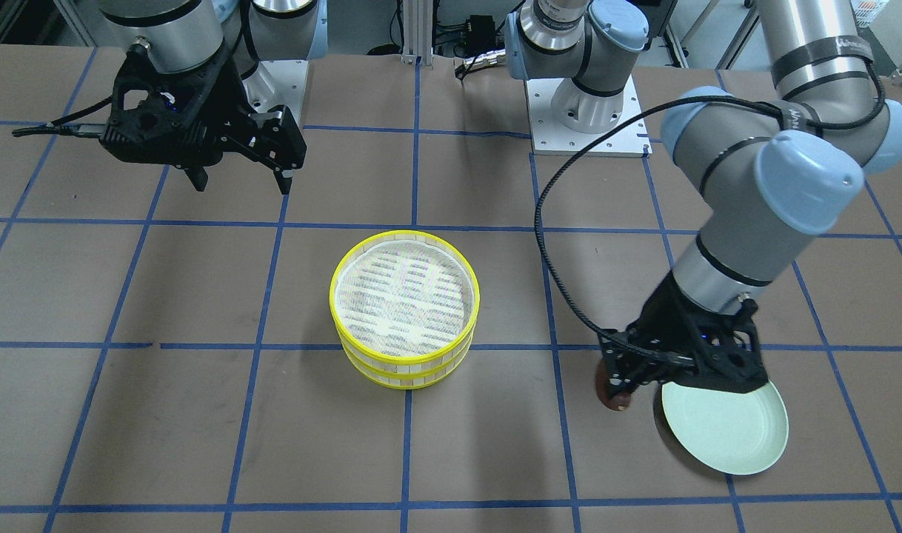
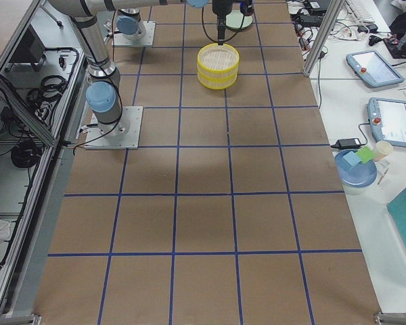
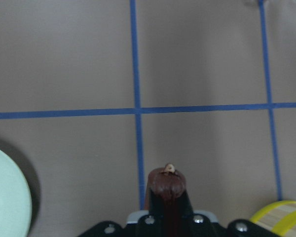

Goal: Place buns in different layers of steamer
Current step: 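Carry the brown bun over the top tier with the left gripper while the right rises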

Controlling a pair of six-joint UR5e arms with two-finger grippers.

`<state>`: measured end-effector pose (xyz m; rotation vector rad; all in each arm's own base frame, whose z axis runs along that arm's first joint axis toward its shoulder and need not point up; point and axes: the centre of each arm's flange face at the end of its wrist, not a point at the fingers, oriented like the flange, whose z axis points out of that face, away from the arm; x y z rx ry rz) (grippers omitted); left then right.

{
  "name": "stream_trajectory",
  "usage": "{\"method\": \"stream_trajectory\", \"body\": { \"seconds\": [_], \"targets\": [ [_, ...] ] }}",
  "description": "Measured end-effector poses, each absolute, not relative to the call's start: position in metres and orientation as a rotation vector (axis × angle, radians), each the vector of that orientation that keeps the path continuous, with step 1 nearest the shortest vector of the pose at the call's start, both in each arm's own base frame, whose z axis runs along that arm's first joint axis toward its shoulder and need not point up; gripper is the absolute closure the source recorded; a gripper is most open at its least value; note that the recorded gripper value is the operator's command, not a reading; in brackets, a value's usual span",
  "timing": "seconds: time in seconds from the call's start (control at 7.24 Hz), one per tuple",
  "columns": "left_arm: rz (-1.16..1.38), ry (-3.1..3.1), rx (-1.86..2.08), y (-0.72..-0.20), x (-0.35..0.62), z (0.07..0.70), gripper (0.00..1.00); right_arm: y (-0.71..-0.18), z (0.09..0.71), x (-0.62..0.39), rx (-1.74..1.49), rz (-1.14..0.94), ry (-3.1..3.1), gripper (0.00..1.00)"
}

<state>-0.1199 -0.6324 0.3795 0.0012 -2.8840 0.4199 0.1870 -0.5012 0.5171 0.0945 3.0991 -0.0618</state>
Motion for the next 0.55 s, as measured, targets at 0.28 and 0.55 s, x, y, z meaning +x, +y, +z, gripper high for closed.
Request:
{"method": "stream_trajectory", "body": {
  "seconds": [0.28, 0.55],
  "targets": [
    [0.343, -2.825, 0.082, -0.595, -0.217, 0.384, 1.00, -0.505, 0.527, 0.188, 0.089, -0.075, 3.090, 0.00],
    [0.237, -2.801, 0.074, -0.547, -0.297, 0.370, 0.57, -0.505, 0.525, 0.192, 0.036, -0.077, 3.090, 0.00]
  ]
}}
